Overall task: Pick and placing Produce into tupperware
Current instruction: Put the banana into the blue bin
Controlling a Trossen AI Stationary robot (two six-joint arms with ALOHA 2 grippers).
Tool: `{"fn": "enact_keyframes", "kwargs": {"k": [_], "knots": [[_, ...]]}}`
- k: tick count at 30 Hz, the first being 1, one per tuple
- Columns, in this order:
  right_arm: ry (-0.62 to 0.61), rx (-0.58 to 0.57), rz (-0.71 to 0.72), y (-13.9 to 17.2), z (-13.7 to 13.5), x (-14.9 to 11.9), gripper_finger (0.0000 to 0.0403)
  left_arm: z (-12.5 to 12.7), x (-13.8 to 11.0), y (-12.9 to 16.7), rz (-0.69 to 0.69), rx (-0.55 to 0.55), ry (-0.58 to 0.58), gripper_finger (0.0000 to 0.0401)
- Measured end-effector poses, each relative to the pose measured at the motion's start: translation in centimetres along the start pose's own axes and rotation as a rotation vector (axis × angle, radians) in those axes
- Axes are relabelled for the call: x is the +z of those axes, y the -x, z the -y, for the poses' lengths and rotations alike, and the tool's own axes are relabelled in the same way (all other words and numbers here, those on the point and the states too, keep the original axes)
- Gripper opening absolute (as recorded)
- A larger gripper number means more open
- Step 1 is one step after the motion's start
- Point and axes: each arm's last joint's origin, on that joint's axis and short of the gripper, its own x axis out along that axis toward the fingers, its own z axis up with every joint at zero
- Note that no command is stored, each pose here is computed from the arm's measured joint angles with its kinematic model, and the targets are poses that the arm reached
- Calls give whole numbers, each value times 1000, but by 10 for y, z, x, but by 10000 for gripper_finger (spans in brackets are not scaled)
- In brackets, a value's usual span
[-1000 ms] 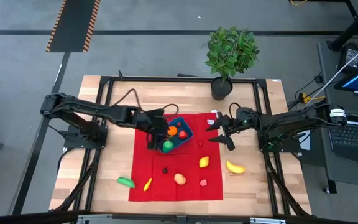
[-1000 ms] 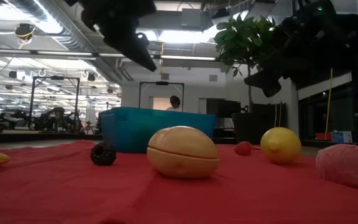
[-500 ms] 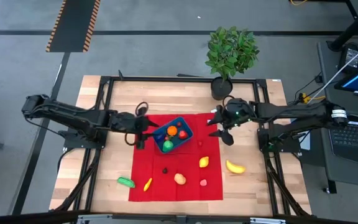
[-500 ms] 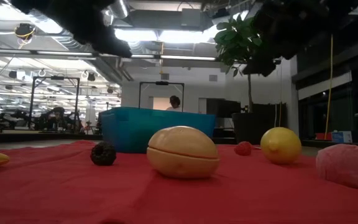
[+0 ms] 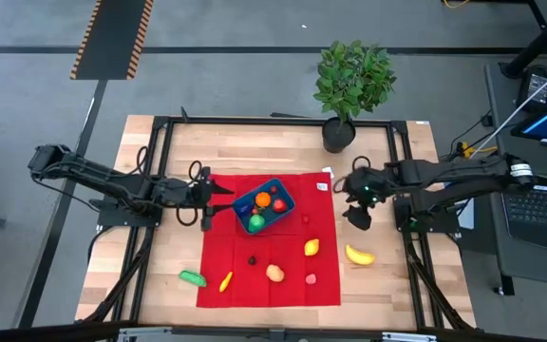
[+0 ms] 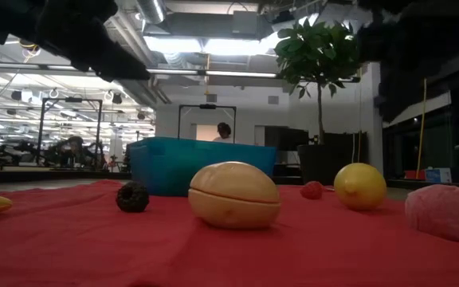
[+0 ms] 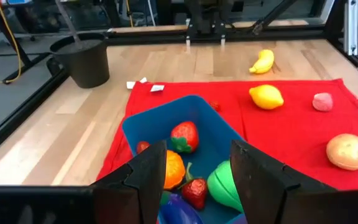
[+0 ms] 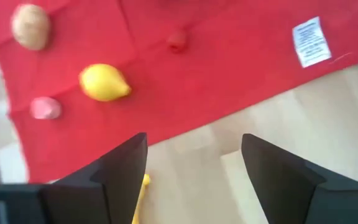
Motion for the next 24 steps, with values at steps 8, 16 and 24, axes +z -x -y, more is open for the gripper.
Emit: {"fn": "enact_keyframes", "kwargs": {"k": [8, 16, 24], "knots": [[-17, -88, 91, 16, -29, -36, 264, 1, 0, 0, -1, -5, 28, 168], [-125, -17, 56, -20, -42, -78, 264, 1, 4, 0, 37, -8, 41, 168], [-252, 50, -61, -25, -55, -89, 246, 1, 4, 0, 37, -8, 41, 168]]}}
